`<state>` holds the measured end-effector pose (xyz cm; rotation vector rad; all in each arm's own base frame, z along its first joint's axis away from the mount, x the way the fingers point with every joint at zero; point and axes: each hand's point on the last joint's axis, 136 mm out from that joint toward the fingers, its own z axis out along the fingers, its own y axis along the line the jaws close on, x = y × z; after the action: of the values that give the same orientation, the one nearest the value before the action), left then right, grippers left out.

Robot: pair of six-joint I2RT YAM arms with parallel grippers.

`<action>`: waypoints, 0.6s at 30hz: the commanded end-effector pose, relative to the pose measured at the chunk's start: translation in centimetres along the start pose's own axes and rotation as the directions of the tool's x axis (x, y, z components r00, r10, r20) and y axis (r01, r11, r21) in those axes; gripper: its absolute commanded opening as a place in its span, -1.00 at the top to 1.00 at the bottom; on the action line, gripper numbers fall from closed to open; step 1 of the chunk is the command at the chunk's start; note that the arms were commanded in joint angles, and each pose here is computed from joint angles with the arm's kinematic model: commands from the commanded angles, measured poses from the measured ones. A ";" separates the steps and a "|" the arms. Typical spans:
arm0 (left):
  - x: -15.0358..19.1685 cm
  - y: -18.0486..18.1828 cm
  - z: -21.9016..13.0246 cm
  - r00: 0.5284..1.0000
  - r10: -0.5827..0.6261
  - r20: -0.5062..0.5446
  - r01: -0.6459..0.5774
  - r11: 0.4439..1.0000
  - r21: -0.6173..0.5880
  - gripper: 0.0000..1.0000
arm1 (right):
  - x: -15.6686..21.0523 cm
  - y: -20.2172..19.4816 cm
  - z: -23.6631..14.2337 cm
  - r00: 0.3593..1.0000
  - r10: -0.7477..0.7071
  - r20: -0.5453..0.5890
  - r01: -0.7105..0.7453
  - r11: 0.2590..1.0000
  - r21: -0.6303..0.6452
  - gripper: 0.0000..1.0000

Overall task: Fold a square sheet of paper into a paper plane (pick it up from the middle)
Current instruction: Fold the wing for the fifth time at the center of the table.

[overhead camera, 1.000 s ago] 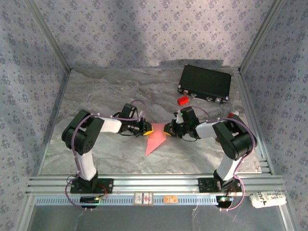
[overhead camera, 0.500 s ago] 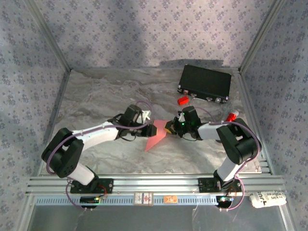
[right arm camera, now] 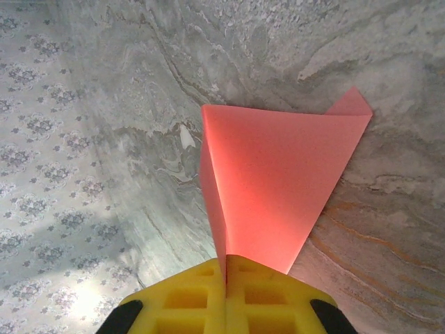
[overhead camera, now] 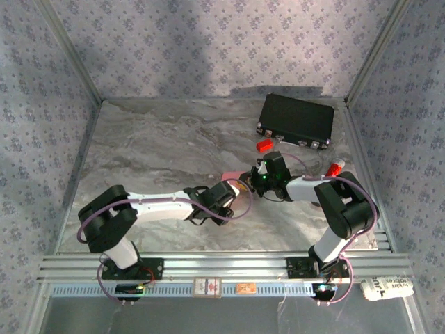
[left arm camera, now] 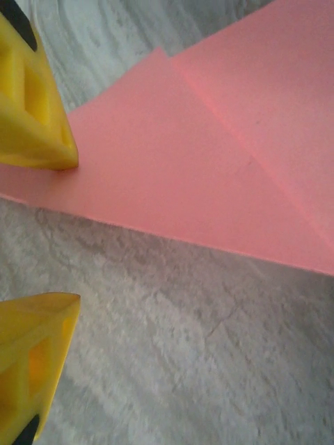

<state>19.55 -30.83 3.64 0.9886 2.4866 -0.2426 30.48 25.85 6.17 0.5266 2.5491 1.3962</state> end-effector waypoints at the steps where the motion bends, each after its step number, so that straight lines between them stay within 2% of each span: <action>1: -0.8 1.5 -0.1 0.997 0.074 0.001 -0.074 0.989 -0.132 0.01 | -0.3 1.0 -0.3 1.000 0.007 -0.001 -0.007 1.000 -0.015 0.95; 7: -0.9 2.0 0.4 0.995 0.102 -0.012 -0.102 0.976 -0.191 0.06 | -0.3 0.9 -0.3 1.000 0.007 -0.001 -0.007 1.000 -0.012 0.95; 18: -0.7 2.3 0.5 0.996 0.089 -0.016 -0.090 0.974 -0.206 0.35 | -0.3 0.7 -0.6 1.000 0.009 0.003 -0.009 1.000 -0.007 0.95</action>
<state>21.55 -29.73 3.05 1.0128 2.4155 0.0183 30.42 25.77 6.13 0.5325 2.5549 1.3922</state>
